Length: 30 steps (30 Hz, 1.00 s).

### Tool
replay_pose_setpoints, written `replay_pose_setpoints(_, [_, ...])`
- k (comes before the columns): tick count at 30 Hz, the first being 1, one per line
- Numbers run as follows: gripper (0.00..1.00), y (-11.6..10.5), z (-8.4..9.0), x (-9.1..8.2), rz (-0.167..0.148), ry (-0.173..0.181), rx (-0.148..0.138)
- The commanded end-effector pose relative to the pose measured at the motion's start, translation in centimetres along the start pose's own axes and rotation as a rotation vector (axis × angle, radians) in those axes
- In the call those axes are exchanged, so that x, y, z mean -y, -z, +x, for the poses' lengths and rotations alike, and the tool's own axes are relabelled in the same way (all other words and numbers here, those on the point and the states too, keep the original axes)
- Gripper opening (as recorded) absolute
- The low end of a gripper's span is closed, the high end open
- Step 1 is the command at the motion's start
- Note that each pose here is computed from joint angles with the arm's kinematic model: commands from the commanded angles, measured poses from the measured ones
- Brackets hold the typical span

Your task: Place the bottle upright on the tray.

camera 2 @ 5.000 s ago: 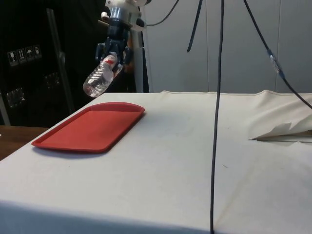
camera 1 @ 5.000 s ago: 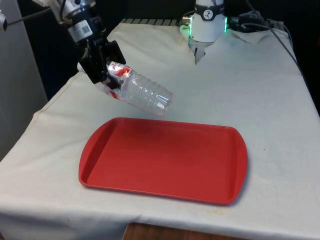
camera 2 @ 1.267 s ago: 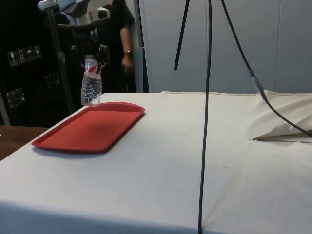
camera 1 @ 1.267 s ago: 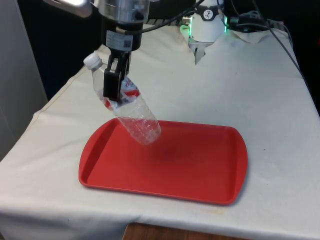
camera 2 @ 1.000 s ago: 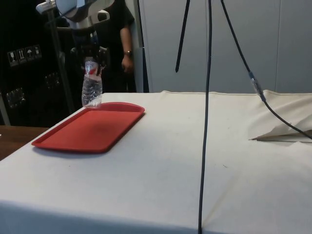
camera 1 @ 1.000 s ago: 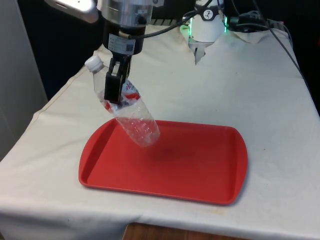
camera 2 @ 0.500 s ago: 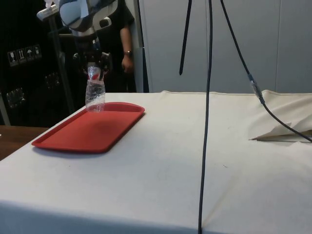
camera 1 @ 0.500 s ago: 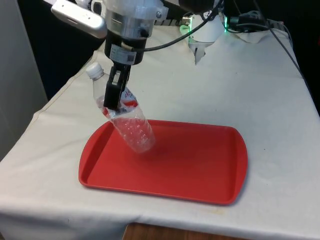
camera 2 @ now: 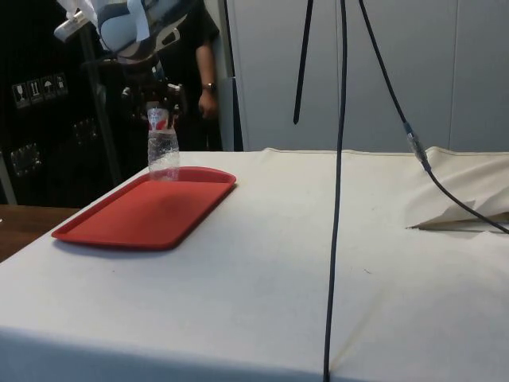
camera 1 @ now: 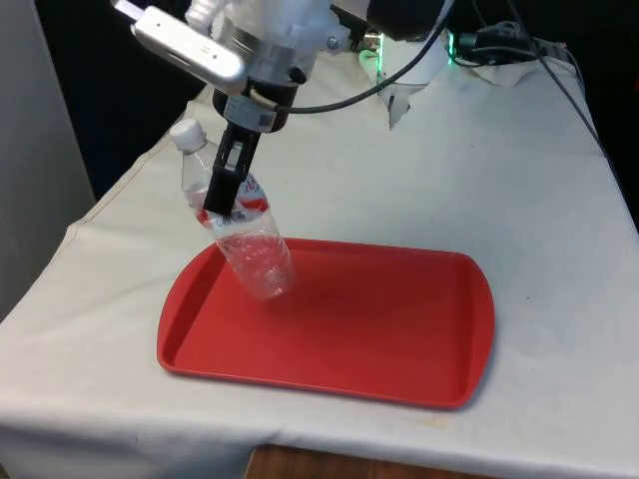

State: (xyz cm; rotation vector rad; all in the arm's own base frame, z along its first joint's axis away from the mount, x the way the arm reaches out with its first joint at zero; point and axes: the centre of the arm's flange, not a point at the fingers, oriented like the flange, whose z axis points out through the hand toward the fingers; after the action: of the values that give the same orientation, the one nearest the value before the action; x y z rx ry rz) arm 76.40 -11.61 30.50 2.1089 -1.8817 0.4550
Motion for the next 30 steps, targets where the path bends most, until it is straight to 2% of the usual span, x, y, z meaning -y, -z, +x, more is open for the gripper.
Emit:
replay_pose_setpoints(1, [0.14,0.0,-0.2,0.0,-0.003,0.002,-0.006])
replay_pose_setpoints(3, [0.14,0.2,-0.9,0.0,0.001,-0.001,-0.038])
replay_pose_setpoints(5, [0.14,0.2,-1.0,0.1,0.001,-0.001,-0.045])
replay_pose_setpoints(9, [0.14,0.5,-1.6,0.4,0.002,-0.003,-0.084])
replay_pose_setpoints(10, [0.14,0.3,-1.6,0.3,-0.016,0.005,-0.073])
replay_pose_setpoints(11, [0.14,0.5,-1.8,0.4,0.003,-0.004,-0.092])
replay_pose_setpoints(18, [0.14,0.9,-2.7,0.8,0.007,-0.013,-0.162])
replay_pose_setpoints(19, [0.14,0.9,-2.7,0.8,0.007,-0.013,-0.162])
replay_pose_setpoints(20, [0.14,0.6,-2.8,0.7,-0.015,-0.004,-0.155])
replay_pose_setpoints(21, [0.14,0.9,-2.9,0.8,0.008,-0.015,-0.168])
replay_pose_setpoints(23, [0.14,1.0,-3.2,1.0,0.015,-0.022,-0.190])
replay_pose_setpoints(27, [0.14,1.2,-3.5,1.1,0.023,-0.034,-0.214])
replay_pose_setpoints(28, [0.14,0.9,-3.5,1.0,-0.002,-0.027,-0.211])
replay_pose_setpoints(29, [0.14,1.2,-3.7,1.2,0.028,-0.040,-0.225])
replay_pose_setpoints(30, [0.14,1.3,-3.8,1.2,0.030,-0.042,-0.232])
